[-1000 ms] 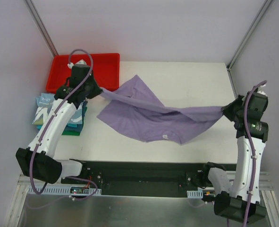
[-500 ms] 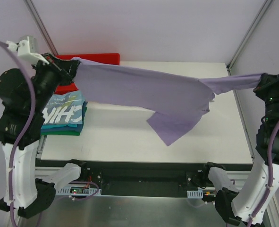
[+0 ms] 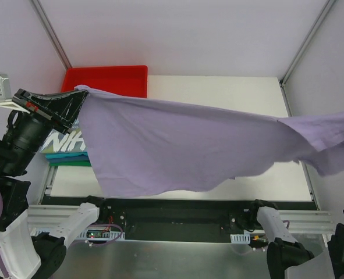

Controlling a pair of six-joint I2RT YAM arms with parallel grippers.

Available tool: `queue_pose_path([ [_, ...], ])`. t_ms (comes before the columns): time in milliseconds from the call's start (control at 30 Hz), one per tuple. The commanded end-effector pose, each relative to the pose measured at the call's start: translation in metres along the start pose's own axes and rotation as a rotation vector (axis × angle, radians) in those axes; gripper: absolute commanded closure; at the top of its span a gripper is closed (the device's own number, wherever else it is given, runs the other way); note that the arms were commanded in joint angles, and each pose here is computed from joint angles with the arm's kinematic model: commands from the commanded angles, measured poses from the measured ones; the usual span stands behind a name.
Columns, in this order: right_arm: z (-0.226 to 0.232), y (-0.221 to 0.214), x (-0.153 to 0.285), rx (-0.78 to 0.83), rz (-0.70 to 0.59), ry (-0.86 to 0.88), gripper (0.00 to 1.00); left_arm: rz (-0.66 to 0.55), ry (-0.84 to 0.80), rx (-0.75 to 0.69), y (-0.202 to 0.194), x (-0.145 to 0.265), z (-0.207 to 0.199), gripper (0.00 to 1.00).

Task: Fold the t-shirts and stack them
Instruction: Flatten out the tshirt

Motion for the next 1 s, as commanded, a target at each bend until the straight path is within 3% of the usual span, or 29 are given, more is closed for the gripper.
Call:
queue_pose_path([
  [0,-0.005,-0.019,-0.045,0.117,0.035,-0.080,0.99,0.028,-0.020,0.037,-0.004,-0.018,0.002,1.00],
  [167,0.009,-0.065,-0.095,0.207,0.119,-0.034,0.99,0.142,0.157,0.092,-0.039,-0.075,0.044,1.00],
  [333,0.023,-0.178,-0.156,0.257,0.362,0.032,0.99,0.339,0.381,0.112,-0.110,-0.149,0.109,1.00],
  [400,0.022,-0.237,-0.176,0.293,0.483,0.040,0.99,0.457,0.440,0.118,-0.152,-0.177,0.135,1.00],
  [567,0.010,-0.402,-0.198,0.316,0.768,0.077,0.99,0.815,0.599,0.135,-0.303,-0.232,0.215,1.00],
  [633,0.002,-0.461,-0.202,0.321,0.881,0.064,0.99,0.902,0.613,0.143,-0.347,-0.250,0.237,1.00],
  [767,-0.006,-0.550,-0.213,0.364,1.085,0.025,0.99,1.008,0.628,0.163,-0.415,-0.274,0.268,1.00],
  [967,-0.009,-0.628,-0.210,0.376,1.233,0.030,0.99,1.045,0.702,0.147,-0.451,-0.277,0.290,1.00],
])
Point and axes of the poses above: each gripper's point midway between its finger pads, its own x axis back along the fingers, its own z axis along the line the jaws close on, y = z × x, the point moved 7 cm from there along x, back along the fingers, and after that the axes turned 4 degrees about -x, right-handed, at the moved point
